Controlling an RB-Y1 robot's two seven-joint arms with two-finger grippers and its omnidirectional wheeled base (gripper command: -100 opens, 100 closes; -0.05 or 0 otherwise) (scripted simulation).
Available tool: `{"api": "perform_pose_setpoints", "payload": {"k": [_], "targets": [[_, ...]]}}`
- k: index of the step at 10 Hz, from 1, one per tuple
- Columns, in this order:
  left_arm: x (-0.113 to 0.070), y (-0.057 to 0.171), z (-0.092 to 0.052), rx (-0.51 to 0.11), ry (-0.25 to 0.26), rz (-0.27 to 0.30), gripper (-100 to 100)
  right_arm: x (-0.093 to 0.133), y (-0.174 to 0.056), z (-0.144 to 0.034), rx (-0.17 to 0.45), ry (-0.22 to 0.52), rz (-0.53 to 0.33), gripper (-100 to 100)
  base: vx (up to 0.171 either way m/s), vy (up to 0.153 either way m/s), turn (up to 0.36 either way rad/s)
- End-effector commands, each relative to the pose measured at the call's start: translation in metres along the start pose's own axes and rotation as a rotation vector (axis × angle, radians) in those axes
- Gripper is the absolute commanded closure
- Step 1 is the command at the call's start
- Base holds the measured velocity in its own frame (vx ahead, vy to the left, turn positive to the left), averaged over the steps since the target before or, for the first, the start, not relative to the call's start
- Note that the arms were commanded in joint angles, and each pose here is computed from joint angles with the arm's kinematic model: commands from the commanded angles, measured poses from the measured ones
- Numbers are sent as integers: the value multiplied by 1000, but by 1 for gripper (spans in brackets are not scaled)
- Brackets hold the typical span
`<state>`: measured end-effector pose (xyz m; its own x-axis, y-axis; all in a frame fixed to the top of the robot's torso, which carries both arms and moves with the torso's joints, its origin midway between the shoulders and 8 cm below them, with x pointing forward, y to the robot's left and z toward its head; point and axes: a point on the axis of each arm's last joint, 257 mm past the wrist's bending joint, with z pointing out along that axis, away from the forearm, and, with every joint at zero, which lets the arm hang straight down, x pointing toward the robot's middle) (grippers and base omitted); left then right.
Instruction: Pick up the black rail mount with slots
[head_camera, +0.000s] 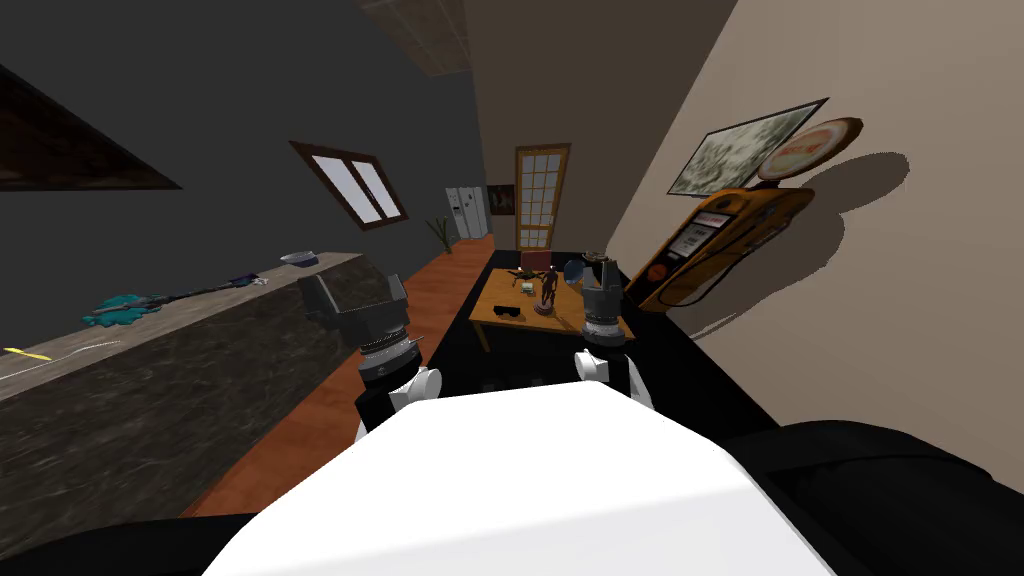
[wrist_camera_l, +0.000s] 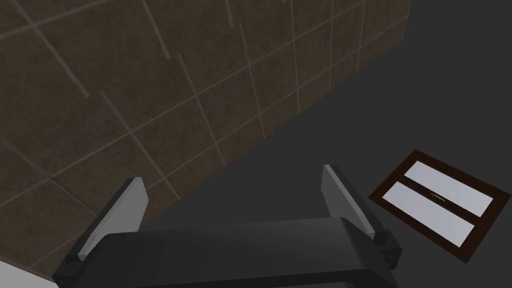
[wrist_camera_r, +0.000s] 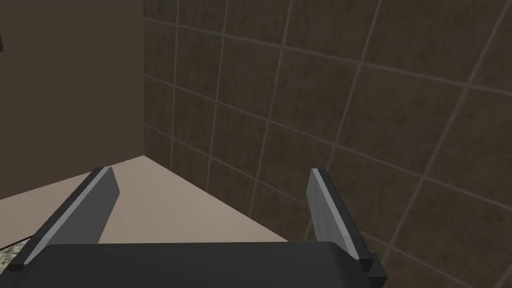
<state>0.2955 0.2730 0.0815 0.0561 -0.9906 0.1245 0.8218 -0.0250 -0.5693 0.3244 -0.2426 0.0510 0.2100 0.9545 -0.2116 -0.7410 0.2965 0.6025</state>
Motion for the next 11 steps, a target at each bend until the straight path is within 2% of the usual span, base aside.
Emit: {"api": "perform_pose_setpoints", "payload": {"k": [1, 6, 11], "targets": [[0, 0, 0, 0, 0, 0, 0, 4, -11, -6, 31, 39, -22, -100, 2, 24, 197], [0, 0, 0, 0, 0, 0, 0, 7, -59, -35, 168, 146, -110, -100, 8, 49, 236], [0, 0, 0, 0, 0, 0, 0, -5, -122, -88, 364, 285, -251, -100, 17, 73, 361]]}}
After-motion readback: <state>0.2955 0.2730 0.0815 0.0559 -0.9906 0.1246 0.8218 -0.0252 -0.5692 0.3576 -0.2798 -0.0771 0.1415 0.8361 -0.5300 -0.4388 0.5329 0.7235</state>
